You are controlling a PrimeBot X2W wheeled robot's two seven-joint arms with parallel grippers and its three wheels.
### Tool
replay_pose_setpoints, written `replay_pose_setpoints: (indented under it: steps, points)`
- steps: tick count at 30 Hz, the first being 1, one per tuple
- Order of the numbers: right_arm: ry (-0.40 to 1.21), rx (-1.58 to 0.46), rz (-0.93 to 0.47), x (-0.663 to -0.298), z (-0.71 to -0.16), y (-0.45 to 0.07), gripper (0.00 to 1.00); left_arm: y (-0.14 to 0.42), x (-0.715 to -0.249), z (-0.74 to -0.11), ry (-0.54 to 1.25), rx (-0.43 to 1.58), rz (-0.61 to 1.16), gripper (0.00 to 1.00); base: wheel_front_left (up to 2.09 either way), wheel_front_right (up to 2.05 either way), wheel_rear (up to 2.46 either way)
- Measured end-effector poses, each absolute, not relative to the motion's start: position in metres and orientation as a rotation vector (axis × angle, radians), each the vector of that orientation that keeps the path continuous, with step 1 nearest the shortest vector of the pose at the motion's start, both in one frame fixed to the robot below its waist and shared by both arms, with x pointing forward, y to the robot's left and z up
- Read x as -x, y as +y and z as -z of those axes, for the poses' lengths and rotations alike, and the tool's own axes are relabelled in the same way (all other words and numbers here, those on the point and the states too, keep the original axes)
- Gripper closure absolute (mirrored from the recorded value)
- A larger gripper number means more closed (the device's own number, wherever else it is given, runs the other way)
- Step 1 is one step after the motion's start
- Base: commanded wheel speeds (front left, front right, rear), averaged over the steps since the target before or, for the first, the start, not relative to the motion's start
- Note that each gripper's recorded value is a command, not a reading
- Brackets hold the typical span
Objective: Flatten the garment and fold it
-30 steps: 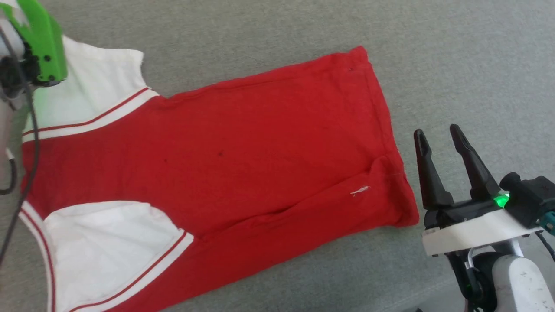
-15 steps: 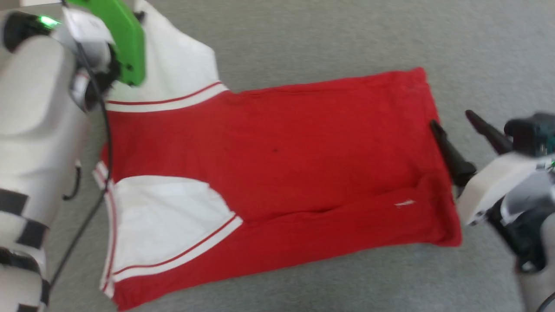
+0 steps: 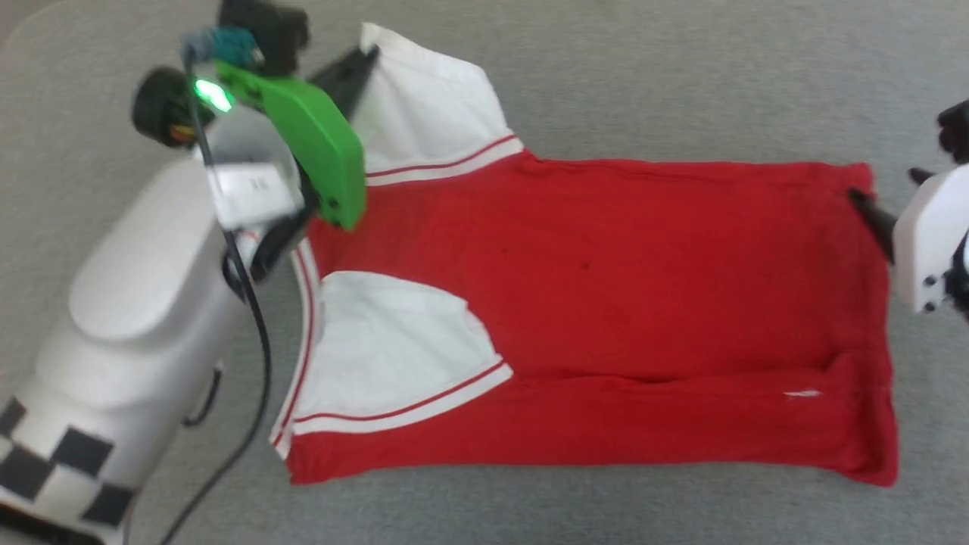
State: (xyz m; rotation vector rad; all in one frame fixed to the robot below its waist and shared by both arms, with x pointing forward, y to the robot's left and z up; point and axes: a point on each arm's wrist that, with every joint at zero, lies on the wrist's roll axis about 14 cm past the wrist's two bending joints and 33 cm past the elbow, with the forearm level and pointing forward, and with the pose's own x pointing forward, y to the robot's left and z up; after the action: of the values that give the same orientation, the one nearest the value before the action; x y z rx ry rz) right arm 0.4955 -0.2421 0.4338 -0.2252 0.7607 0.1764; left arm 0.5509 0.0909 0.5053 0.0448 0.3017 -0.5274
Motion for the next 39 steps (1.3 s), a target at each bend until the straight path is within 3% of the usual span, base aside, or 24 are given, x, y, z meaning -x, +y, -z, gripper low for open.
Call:
replay_pose_setpoints:
  steps: [10,18,19,20,21,31,39]
  points:
    - [0.932,0.292,-0.172,-0.51,-0.385,-0.244,0.0,0.091,-0.51,-0.504,0.296,-0.024,0.53,1.0,0.0,0.0,0.0]
    - [0.971,0.371,-0.223,-0.518,-0.369,-0.237,0.0,0.093,-0.494,-0.49,0.339,-0.015,0.518,1.0,0.0,0.0,0.0]
    - [0.974,0.37,-0.229,-0.519,-0.368,-0.235,0.25,0.093,-0.493,-0.488,0.345,-0.013,0.518,1.0,0.0,0.0,0.0]
    - [0.976,0.374,-0.232,-0.52,-0.367,-0.235,0.82,0.094,-0.492,-0.487,0.348,-0.012,0.515,1.0,0.0,0.0,0.0]
    - [0.978,0.38,-0.239,-0.52,-0.366,-0.234,1.0,0.095,-0.493,-0.486,0.351,-0.009,0.506,1.0,0.0,0.0,0.0]
    - [0.823,0.305,-0.234,-0.532,-0.385,-0.23,1.0,0.112,-0.494,-0.493,0.305,0.04,0.424,1.0,0.0,0.0,0.0]
    - [0.61,0.228,-0.222,-0.53,-0.438,-0.234,1.0,0.126,-0.474,-0.511,0.241,0.099,0.354,1.0,0.0,0.0,0.0]
